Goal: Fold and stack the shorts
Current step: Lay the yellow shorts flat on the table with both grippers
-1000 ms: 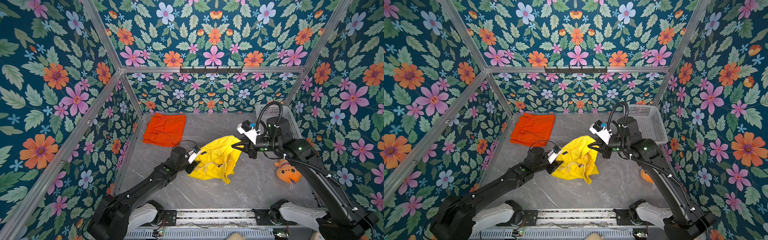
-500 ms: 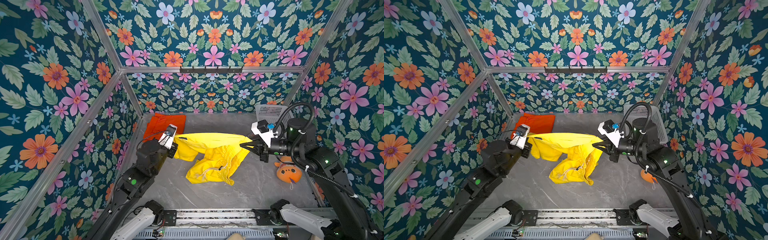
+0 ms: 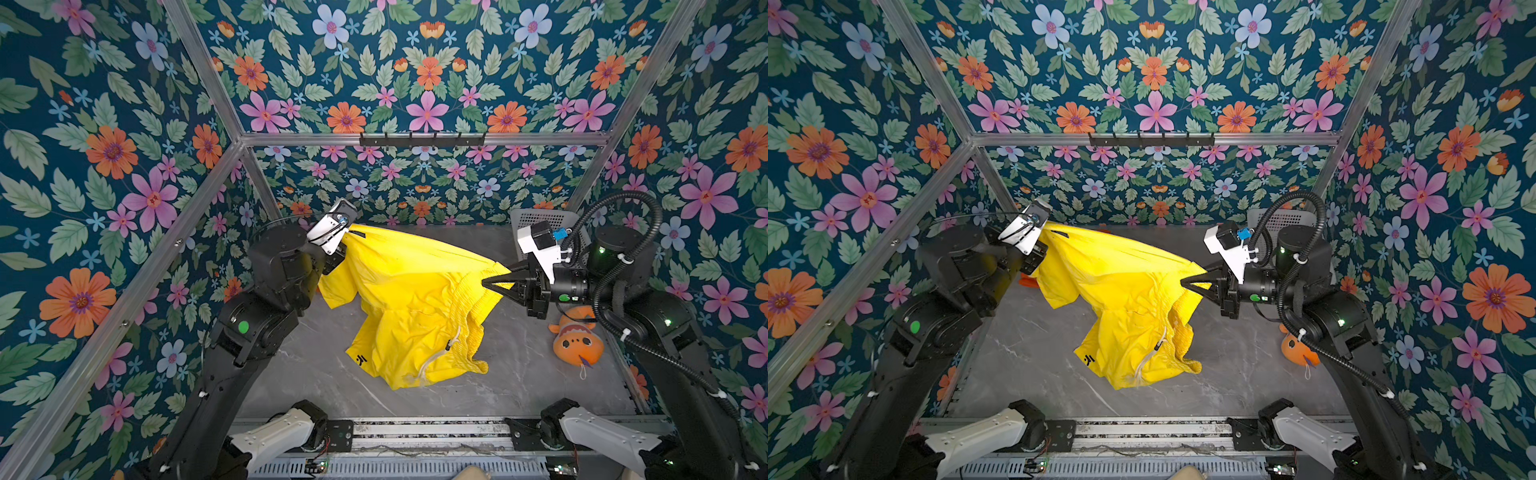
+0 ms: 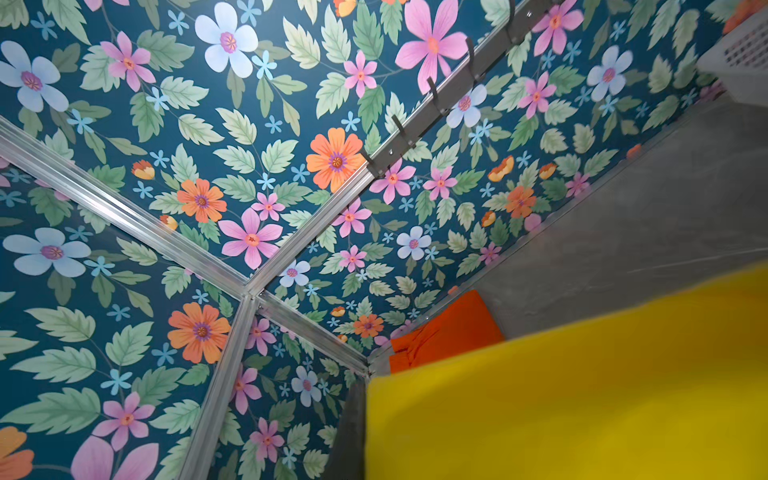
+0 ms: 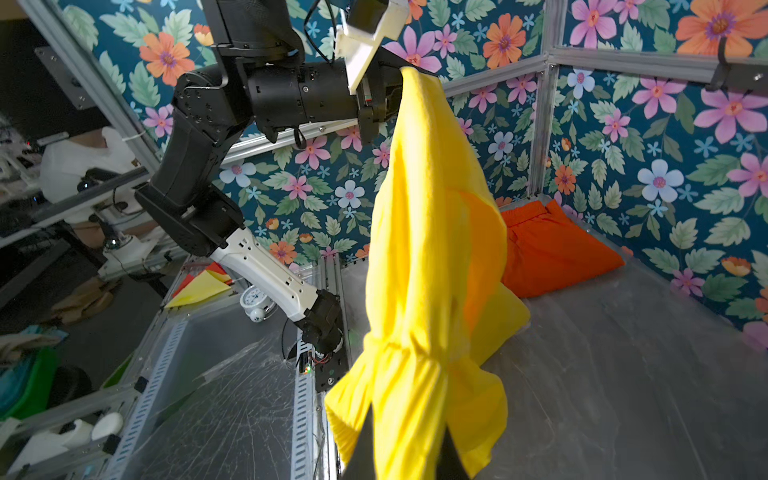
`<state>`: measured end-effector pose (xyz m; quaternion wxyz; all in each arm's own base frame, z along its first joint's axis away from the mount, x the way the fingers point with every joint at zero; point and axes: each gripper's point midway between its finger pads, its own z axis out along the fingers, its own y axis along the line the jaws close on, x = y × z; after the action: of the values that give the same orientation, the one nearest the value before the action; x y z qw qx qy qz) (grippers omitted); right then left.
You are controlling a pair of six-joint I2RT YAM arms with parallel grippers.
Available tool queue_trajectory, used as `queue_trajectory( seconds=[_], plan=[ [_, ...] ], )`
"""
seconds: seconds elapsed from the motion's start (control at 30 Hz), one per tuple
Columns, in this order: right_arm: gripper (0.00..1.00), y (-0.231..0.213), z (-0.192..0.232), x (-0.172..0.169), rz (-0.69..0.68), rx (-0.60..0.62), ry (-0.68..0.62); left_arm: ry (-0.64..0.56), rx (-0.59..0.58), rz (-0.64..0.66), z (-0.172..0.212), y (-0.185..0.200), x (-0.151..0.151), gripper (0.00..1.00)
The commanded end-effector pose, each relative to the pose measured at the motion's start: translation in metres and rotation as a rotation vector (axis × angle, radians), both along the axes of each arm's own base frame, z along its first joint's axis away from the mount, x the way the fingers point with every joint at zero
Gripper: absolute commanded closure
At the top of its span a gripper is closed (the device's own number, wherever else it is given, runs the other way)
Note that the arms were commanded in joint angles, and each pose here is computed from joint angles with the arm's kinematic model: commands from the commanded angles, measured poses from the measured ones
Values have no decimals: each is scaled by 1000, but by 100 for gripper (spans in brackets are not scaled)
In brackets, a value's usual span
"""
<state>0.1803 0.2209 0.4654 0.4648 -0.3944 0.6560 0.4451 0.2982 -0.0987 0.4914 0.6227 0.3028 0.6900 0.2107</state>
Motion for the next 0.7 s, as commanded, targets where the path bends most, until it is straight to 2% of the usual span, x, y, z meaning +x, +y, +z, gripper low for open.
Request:
queue_trajectory(
  seconds=[0.0,0.07,0.13,0.3,0.53,0.6,0.63,0.67],
  plan=[
    [100,-11,-12,47,-134,79,200,29,51,49,-7,7,32,98],
    [100,-27,-31,82,-216,128,317,99,-9,-6,-26,6,65,98],
    [100,-43,-56,110,-298,131,394,160,-19,-39,-51,1,95,98],
    [100,-71,-136,163,-488,3,544,323,-1,-134,-123,-38,167,97],
    [100,-113,-234,210,-760,-173,736,442,-100,-288,-205,-105,246,94],
    [100,-120,-249,219,-810,-195,758,484,-85,-301,-233,-122,261,90],
    [97,-124,-255,224,-838,-201,767,501,-83,-301,-247,-130,269,84],
    [85,-128,-260,229,-871,-209,773,509,-91,-296,-255,-136,277,73]
  ],
)
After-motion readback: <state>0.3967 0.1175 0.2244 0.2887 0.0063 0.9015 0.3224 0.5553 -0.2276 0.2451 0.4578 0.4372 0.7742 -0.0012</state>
